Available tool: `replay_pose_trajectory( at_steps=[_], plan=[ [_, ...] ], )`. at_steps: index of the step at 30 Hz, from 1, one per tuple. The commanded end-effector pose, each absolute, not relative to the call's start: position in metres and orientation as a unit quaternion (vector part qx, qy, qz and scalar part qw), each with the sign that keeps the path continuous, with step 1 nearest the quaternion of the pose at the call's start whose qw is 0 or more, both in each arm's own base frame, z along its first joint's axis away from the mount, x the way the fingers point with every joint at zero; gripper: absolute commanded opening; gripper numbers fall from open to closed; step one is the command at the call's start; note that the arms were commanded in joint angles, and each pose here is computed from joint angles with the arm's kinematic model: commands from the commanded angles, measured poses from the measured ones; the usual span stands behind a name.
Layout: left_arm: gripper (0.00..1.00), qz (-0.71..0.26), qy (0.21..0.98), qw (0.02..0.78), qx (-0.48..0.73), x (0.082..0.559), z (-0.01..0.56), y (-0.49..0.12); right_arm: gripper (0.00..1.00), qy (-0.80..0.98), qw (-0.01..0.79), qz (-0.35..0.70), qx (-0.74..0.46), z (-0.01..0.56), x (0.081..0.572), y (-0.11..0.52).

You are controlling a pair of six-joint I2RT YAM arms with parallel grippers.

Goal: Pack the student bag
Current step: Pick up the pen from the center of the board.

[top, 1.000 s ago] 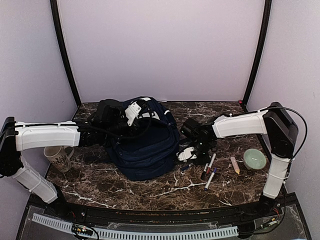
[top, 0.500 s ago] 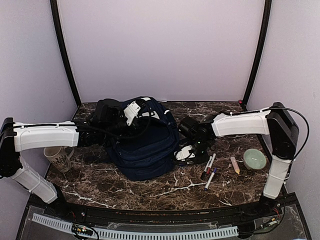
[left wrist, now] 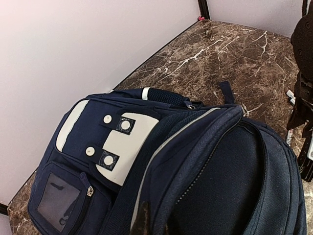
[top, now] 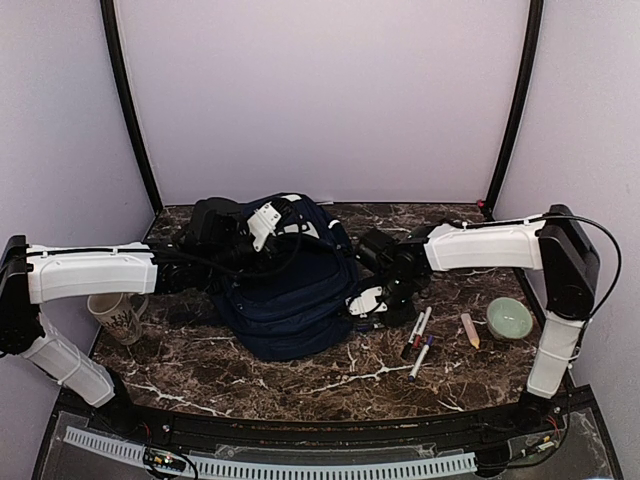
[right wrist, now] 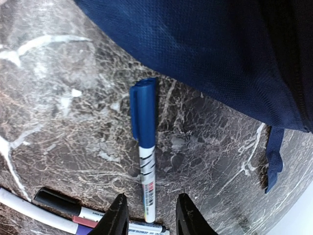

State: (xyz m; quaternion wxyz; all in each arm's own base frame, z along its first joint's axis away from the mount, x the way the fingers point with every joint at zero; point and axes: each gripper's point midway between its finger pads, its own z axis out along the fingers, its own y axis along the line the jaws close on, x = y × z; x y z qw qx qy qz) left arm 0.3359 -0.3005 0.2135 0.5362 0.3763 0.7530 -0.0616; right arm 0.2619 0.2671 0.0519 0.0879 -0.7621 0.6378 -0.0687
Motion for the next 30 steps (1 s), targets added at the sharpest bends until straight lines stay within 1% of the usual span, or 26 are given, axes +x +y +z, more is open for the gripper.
replay_pose_trajectory(
  at_steps=[1,7,9,12,16,18,21,24,30],
  plan=[
    [0.00,-0.082,0.714,0.605,0.342,0.338,0.269,-0.298,0.34,0.659,0.083,-0.077,-0.744,0.041,0.277,0.269],
    [0.00,-0.082,0.714,0.606,0.341,0.338,0.269,-0.298,0.33,0.661,0.050,-0.063,-0.746,0.022,0.269,0.267],
    [0.00,-0.082,0.713,0.606,0.342,0.337,0.269,-0.298,0.31,0.662,0.041,-0.065,-0.746,0.017,0.268,0.264],
    [0.00,-0.081,0.712,0.607,0.342,0.337,0.270,-0.298,0.24,0.662,0.025,-0.070,-0.746,0.008,0.267,0.259],
    [0.00,-0.079,0.713,0.606,0.343,0.337,0.269,-0.297,0.11,0.662,0.005,-0.067,-0.746,0.002,0.261,0.254],
    [0.00,-0.080,0.712,0.607,0.343,0.337,0.270,-0.297,0.08,0.662,0.001,-0.063,-0.747,0.004,0.259,0.254],
    [0.00,-0.087,0.711,0.609,0.341,0.336,0.272,-0.298,0.05,0.662,0.006,-0.058,-0.747,0.020,0.255,0.257],
    [0.00,-0.088,0.710,0.611,0.339,0.335,0.272,-0.297,0.04,0.657,0.030,-0.052,-0.752,0.049,0.249,0.266],
    [0.00,-0.091,0.711,0.613,0.333,0.335,0.275,-0.296,0.02,0.624,0.112,-0.036,-0.773,0.118,0.235,0.303]
  ],
)
